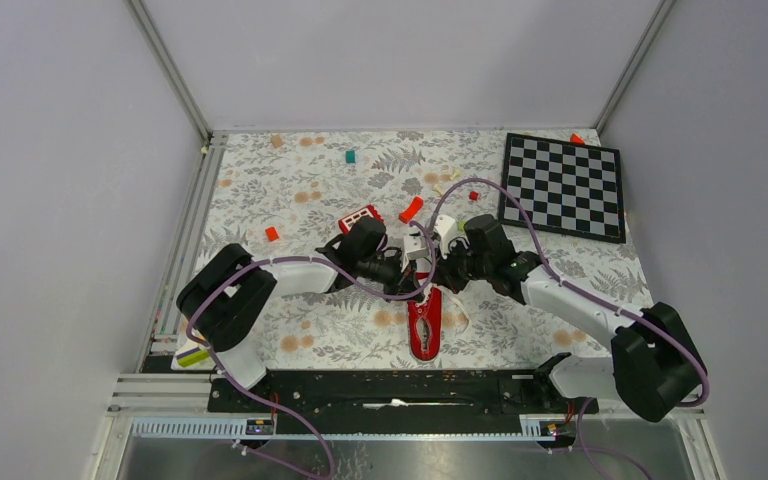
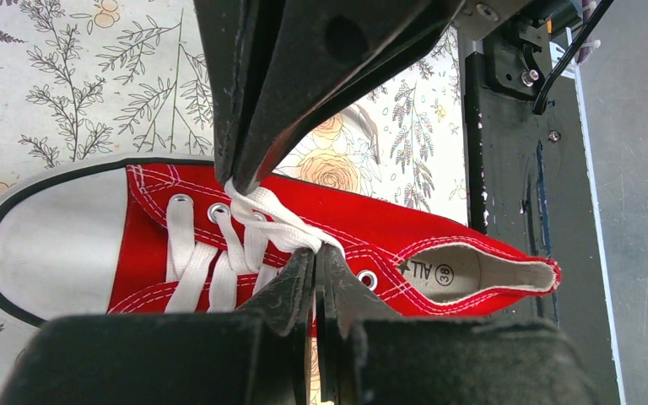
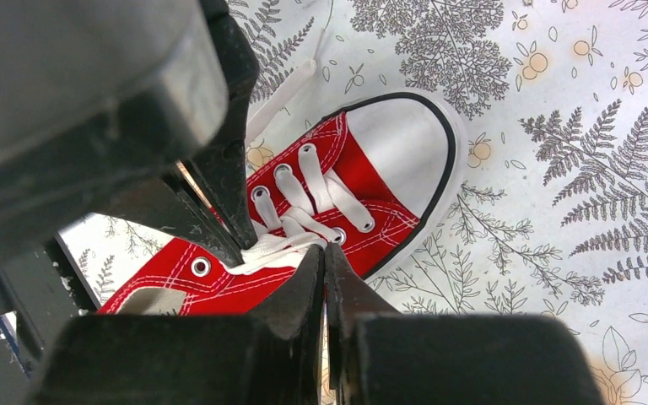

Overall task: Tie the shoes
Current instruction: Wrap the shoelace around the shoelace.

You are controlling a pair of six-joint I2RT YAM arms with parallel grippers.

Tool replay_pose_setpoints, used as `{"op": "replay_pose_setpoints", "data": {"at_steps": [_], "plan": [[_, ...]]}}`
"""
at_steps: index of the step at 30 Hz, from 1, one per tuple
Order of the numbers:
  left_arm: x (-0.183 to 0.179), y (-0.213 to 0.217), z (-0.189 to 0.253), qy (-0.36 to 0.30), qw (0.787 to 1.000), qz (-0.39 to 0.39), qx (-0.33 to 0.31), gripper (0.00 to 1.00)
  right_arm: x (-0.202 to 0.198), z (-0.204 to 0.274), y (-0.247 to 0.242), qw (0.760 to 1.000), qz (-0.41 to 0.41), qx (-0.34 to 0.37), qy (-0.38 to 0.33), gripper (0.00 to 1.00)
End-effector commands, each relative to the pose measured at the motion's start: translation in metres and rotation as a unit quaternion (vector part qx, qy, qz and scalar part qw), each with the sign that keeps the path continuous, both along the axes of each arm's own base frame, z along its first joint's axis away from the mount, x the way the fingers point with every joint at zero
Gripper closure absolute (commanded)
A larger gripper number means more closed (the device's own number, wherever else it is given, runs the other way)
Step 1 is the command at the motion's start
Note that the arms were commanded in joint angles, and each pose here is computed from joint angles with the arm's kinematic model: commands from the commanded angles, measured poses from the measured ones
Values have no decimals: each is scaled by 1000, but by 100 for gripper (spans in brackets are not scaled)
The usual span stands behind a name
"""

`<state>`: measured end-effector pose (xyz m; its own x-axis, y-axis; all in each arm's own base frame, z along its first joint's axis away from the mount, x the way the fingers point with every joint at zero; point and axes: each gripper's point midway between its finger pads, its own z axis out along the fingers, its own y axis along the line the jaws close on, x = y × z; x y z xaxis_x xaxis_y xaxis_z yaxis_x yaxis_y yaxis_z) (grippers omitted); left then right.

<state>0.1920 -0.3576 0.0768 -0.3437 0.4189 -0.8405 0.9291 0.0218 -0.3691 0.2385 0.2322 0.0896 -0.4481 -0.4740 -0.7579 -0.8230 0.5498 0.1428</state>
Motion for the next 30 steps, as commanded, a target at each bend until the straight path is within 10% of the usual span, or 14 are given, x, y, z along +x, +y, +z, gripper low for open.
{"op": "replay_pose_setpoints", "data": {"at_steps": [1, 22, 30], "plan": [[-28, 9, -7, 49, 998, -42, 10, 100, 40, 43, 8, 992, -30, 43, -117, 97], [-33, 7, -5, 60, 996, -61, 4, 100, 45, 62, 8, 974, -39, 90, -204, 98], [-34, 7, -4, 66, 996, -65, 3, 100, 43, 63, 14, 970, -37, 120, -209, 76]]}}
